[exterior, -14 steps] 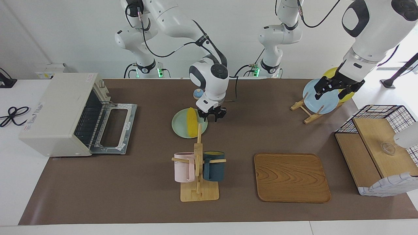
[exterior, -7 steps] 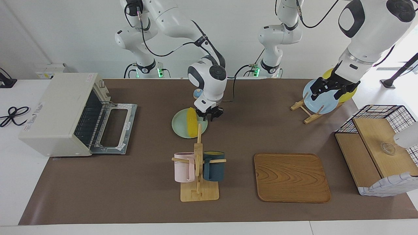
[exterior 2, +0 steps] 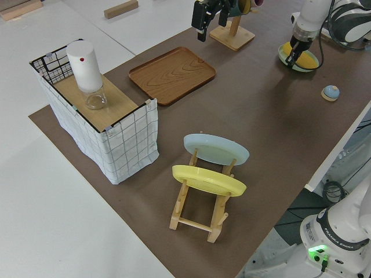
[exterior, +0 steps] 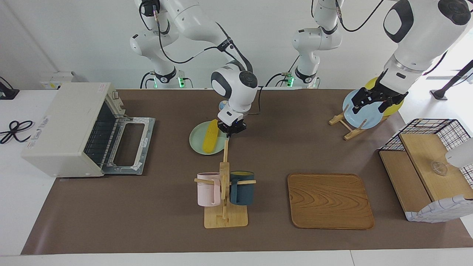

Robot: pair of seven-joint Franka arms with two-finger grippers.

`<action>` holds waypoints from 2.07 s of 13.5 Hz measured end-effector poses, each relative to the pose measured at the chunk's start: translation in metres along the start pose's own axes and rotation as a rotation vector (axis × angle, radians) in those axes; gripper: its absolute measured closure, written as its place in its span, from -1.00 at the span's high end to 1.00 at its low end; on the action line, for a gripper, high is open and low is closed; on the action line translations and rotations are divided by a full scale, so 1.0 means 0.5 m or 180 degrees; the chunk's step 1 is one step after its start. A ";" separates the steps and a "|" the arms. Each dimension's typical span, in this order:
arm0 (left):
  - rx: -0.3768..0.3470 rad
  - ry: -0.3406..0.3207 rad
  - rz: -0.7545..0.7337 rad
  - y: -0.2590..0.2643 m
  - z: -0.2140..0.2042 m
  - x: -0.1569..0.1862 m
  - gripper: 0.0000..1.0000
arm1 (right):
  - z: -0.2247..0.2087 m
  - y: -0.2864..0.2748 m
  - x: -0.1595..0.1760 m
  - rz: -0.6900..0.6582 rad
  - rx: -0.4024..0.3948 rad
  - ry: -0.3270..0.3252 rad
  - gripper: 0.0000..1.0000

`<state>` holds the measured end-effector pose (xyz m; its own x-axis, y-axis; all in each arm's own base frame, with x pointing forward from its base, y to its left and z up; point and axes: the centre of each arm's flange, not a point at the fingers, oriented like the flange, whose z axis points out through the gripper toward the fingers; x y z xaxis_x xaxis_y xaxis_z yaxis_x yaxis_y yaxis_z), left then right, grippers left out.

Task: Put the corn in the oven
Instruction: 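Grasp the corn on the green plate with the right gripper, then carry the corn into the open oven with the right gripper, then lower the corn inside the oven and open the right gripper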

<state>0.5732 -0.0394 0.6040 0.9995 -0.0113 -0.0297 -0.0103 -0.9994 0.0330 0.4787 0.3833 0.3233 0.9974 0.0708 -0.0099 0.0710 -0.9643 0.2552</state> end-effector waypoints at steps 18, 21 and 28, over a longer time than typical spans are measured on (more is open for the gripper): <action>0.0087 -0.0023 0.0096 -0.014 -0.043 -0.042 1.00 | 0.043 0.723 0.068 0.0140 0.0080 -0.0738 -0.95; 0.0088 -0.0031 0.0097 -0.014 -0.044 -0.048 1.00 | 0.072 0.782 0.056 0.0193 0.0118 -0.0820 -0.95; 0.0088 -0.0011 0.0110 -0.012 -0.053 -0.055 1.00 | 0.124 0.875 0.022 0.0214 0.0219 -0.0774 -0.95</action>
<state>0.5467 -0.0321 0.6309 0.9984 -0.0460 -0.0324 -0.0458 -0.9989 0.0064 0.5212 -0.0537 0.3749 0.9721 -0.0495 -0.2293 -0.0035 -0.9804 0.1968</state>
